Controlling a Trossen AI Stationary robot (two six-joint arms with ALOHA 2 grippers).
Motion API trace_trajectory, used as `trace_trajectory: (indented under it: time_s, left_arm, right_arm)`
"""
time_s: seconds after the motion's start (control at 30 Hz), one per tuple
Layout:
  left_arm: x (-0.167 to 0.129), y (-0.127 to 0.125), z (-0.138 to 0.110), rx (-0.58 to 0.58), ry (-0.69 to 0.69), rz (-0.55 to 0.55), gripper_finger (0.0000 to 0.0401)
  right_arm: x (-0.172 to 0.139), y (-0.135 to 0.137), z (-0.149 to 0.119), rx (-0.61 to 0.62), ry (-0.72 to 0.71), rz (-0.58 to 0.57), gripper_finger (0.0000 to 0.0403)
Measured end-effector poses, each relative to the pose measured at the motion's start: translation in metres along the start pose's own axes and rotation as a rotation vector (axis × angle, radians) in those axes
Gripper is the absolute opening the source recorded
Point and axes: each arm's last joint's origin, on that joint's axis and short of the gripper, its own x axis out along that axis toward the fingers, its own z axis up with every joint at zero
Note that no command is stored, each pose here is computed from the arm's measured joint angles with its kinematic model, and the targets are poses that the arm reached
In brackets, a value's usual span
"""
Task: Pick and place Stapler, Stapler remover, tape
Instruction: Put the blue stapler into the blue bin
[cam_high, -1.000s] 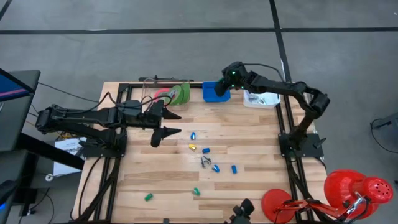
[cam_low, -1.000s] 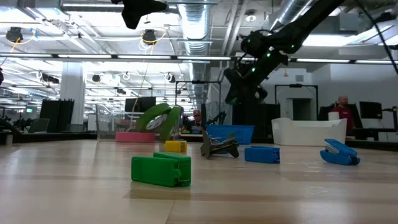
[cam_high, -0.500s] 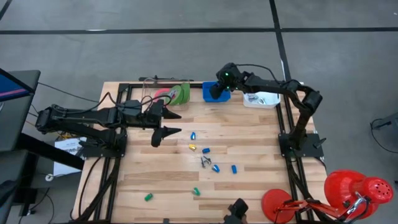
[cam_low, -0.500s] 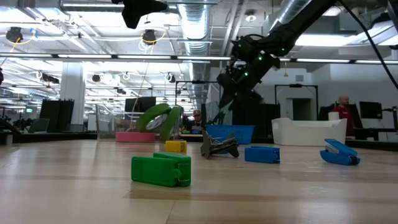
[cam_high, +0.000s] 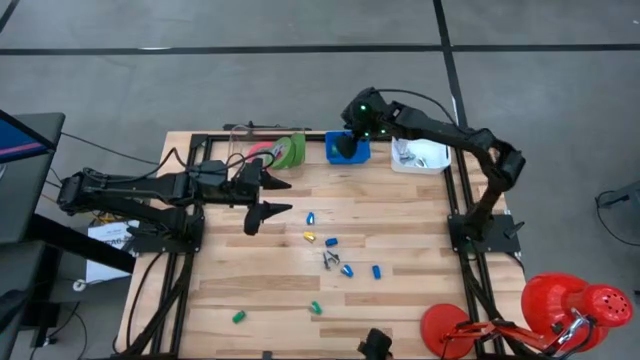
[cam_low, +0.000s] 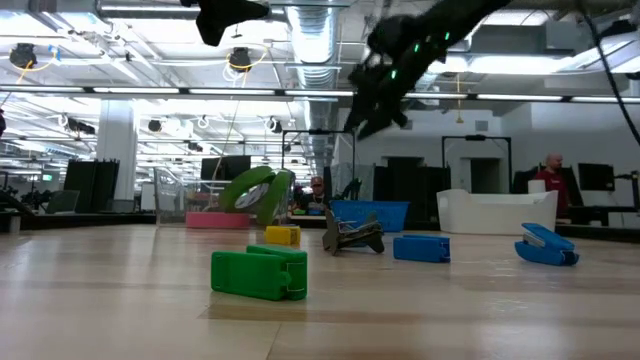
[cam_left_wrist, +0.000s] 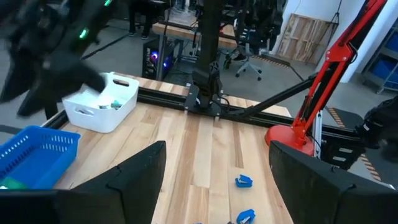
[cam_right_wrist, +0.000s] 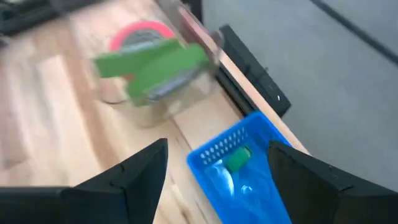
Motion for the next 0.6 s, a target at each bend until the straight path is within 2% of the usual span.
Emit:
trace_trajectory:
  time_s: [0.3, 0.5, 0.6]
  left_arm:
    - [0.011, 0.0, 0.006, 0.042, 0.01, 0.009, 0.0273]
    - [0.035, -0.001, 0.01, 0.086, 0.069, 0.018, 0.0273]
    - [0.049, 0.002, 0.006, 0.041, 0.116, 0.053, 0.0273]
  right_arm:
    - [-0.097, 0.036, 0.022, -0.062, -0.184, 0.063, 0.0265]
    - [-0.152, 0.049, 0.016, -0.086, -0.245, 0.096, 0.0265]
    - [-0.17, 0.053, 0.011, -0.093, -0.256, 0.092, 0.0265]
